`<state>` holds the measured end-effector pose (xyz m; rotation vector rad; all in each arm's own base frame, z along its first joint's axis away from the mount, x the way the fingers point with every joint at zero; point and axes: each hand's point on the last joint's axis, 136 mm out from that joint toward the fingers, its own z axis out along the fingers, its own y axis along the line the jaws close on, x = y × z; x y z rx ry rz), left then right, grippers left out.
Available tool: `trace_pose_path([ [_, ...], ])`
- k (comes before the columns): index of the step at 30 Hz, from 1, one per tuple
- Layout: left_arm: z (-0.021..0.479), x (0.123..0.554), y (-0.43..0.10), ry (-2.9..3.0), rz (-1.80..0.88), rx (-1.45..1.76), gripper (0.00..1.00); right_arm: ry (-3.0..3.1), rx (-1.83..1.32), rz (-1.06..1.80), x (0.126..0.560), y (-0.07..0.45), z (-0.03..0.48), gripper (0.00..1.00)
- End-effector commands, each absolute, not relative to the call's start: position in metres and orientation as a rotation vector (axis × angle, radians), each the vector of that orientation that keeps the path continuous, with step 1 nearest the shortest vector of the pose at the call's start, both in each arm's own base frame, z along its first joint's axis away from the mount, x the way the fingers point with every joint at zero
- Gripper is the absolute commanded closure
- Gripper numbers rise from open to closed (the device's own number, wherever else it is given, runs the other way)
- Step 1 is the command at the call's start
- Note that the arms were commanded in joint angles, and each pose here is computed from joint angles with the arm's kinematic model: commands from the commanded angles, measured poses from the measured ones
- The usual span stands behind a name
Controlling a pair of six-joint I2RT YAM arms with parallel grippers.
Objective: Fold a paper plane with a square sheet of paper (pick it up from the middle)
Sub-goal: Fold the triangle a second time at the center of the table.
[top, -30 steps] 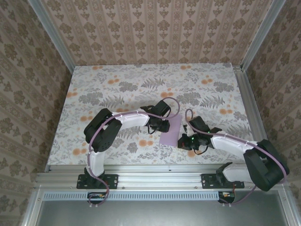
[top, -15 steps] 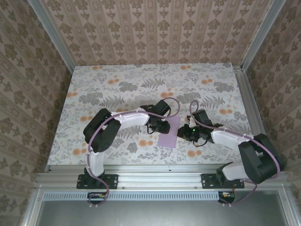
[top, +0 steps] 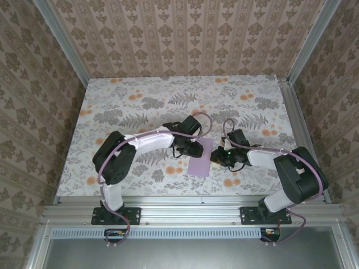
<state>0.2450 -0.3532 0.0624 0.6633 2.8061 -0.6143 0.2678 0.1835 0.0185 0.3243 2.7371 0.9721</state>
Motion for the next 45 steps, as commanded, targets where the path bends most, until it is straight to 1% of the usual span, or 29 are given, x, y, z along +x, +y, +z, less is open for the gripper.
trace_pose_path([
  [1,0.078,0.235,-0.334,2.824,-0.62,0.616,0.5,2.732,0.294,0.963,0.275,0.185,0.02,0.8],
  [5,0.079,0.22,-0.318,2.848,-0.628,0.555,0.44,2.752,0.293,0.945,0.272,0.184,0.016,0.81],
  [7,0.08,0.212,-0.313,2.846,-0.664,0.501,0.41,2.766,0.286,0.925,0.27,0.182,0.014,0.83],
  [11,0.077,0.198,-0.313,2.843,-0.744,0.411,0.37,2.786,0.282,0.903,0.267,0.179,0.009,0.85],
  [15,0.069,0.193,-0.312,2.825,-0.801,0.298,0.35,2.804,0.283,0.887,0.264,0.177,0.005,0.89],
  [20,0.066,0.191,-0.318,2.797,-0.871,0.24,0.35,2.794,0.281,0.905,0.263,0.179,0.005,0.88],
  [22,0.064,0.191,-0.323,2.789,-0.9,0.236,0.35,2.77,0.286,0.943,0.264,0.182,0.011,0.87],
  [26,0.06,0.195,-0.329,2.784,-0.898,0.262,0.41,2.722,0.287,0.988,0.266,0.185,0.025,0.83],
  [30,0.065,0.202,-0.342,2.762,-0.919,0.309,0.51,2.684,0.31,1.058,0.267,0.19,0.034,0.8],
  [32,0.06,0.204,-0.347,2.772,-0.915,0.325,0.55,2.67,0.326,1.091,0.267,0.192,0.034,0.79],
  [36,0.046,0.206,-0.35,2.801,-0.897,0.347,0.61,2.674,0.348,1.113,0.266,0.194,0.03,0.76],
  [39,0.038,0.208,-0.347,2.824,-0.844,0.363,0.64,2.687,0.357,1.084,0.264,0.19,0.029,0.7],
  [45,0.023,0.208,-0.341,2.865,-0.766,0.393,0.67,2.696,0.361,1.078,0.264,0.191,0.027,0.67],
])
